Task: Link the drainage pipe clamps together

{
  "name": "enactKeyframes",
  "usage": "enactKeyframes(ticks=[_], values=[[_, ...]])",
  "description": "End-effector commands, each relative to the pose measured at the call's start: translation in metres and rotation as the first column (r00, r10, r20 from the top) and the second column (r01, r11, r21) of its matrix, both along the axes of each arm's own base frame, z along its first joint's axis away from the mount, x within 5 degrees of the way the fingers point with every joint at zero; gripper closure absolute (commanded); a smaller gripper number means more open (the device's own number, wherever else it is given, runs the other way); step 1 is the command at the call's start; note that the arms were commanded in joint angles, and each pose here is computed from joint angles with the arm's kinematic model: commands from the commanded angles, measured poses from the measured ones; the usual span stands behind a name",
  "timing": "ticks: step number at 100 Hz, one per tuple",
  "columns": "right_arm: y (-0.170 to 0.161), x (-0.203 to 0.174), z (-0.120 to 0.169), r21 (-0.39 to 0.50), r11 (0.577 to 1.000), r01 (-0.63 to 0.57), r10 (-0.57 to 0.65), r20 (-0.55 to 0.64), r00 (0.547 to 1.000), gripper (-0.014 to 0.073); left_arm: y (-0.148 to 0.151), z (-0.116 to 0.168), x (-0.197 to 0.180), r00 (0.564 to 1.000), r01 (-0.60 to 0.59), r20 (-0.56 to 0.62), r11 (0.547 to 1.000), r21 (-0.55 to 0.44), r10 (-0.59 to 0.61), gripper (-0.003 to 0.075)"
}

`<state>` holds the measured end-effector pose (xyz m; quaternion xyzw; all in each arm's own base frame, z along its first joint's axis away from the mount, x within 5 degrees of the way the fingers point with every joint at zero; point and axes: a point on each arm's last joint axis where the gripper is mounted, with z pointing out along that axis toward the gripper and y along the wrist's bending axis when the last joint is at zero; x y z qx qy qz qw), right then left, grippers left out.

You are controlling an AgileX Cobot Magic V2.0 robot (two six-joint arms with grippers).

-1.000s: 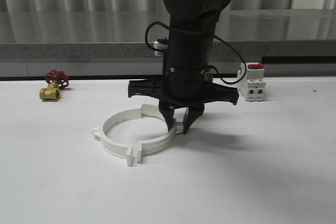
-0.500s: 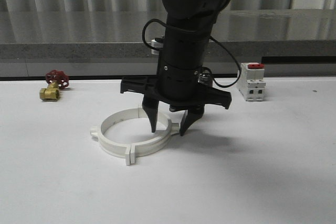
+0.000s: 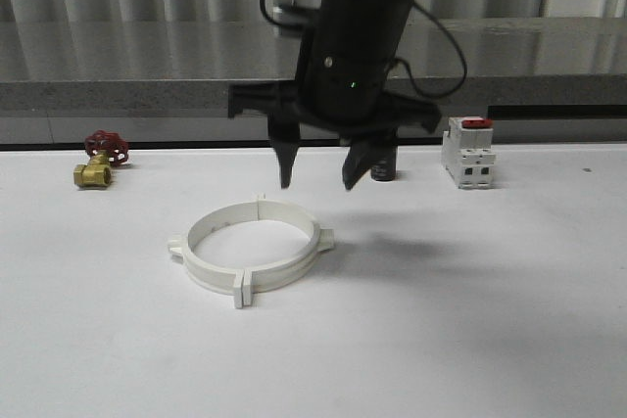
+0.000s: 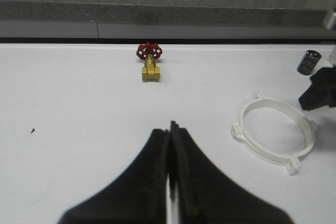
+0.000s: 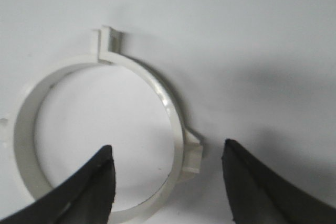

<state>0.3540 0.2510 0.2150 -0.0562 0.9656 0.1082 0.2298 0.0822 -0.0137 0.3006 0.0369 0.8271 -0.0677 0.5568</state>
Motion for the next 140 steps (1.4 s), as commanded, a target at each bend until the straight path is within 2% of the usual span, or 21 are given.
enactKeyframes(ticks=[1, 17, 26, 43, 57, 71, 85, 97, 121, 140], values=[[-0.017, -0.003, 0.058, 0.028, 0.997, -0.071, 0.065, 0.161, 0.985, 0.0137, -0.001, 0.015, 0.002, 0.995, 0.009, 0.095, 1.000, -0.023, -0.006, 0.0741], [-0.063, -0.015, 0.095, -0.001, 0.997, -0.072, 0.070, 0.253, 0.965, 0.0137, -0.001, 0.015, 0.002, 0.995, 0.009, 0.095, 1.000, -0.023, -0.006, 0.0741], [-0.095, -0.026, 0.106, -0.028, 0.999, -0.045, 0.051, 0.275, 0.960, 0.0137, -0.001, 0.015, 0.002, 0.995, 0.009, 0.095, 1.000, -0.023, -0.006, 0.0741], [-0.167, -0.064, 0.123, -0.047, 0.996, 0.070, -0.050, 0.336, 0.941, 0.0137, -0.001, 0.015, 0.002, 0.995, 0.009, 0.095, 1.000, -0.023, -0.006, 0.0741], [-0.211, -0.105, 0.131, -0.062, 0.985, 0.159, -0.122, 0.395, 0.910, 0.0137, -0.001, 0.015, 0.002, 0.995, 0.009, 0.095, 1.000, -0.023, -0.006, 0.0741], [-0.236, -0.150, 0.131, -0.061, 0.971, 0.233, -0.184, 0.436, 0.881, 0.0137, -0.001, 0.015, 0.002, 0.995, 0.009, 0.095, 1.000, -0.023, -0.006, 0.0741], [-0.244, -0.192, 0.126, -0.048, 0.965, 0.257, -0.205, 0.468, 0.859, 0.0148, -0.001, 0.015, 0.002, 0.995, 0.009, 0.095, 1.000, -0.023, -0.006, 0.0741], [-0.247, -0.223, 0.120, -0.043, 0.964, 0.263, -0.211, 0.479, 0.852, 0.0260, -0.001, 0.015, 0.002, 0.995, 0.009, 0.095, 1.000, -0.023, -0.006, 0.0741], [-0.250, -0.260, 0.118, -0.017, 0.963, 0.269, -0.218, 0.541, 0.812, 0.0664, -0.001, 0.015, 0.002, 0.995, 0.009, 0.095, 1.000, -0.023, -0.006, 0.0741], [-0.251, -0.263, 0.119, -0.010, 0.963, 0.269, -0.218, 0.557, 0.801, 0.0662, -0.001, 0.015, 0.002, 0.995, 0.009, 0.095, 1.000, -0.023, -0.006, 0.0741]])
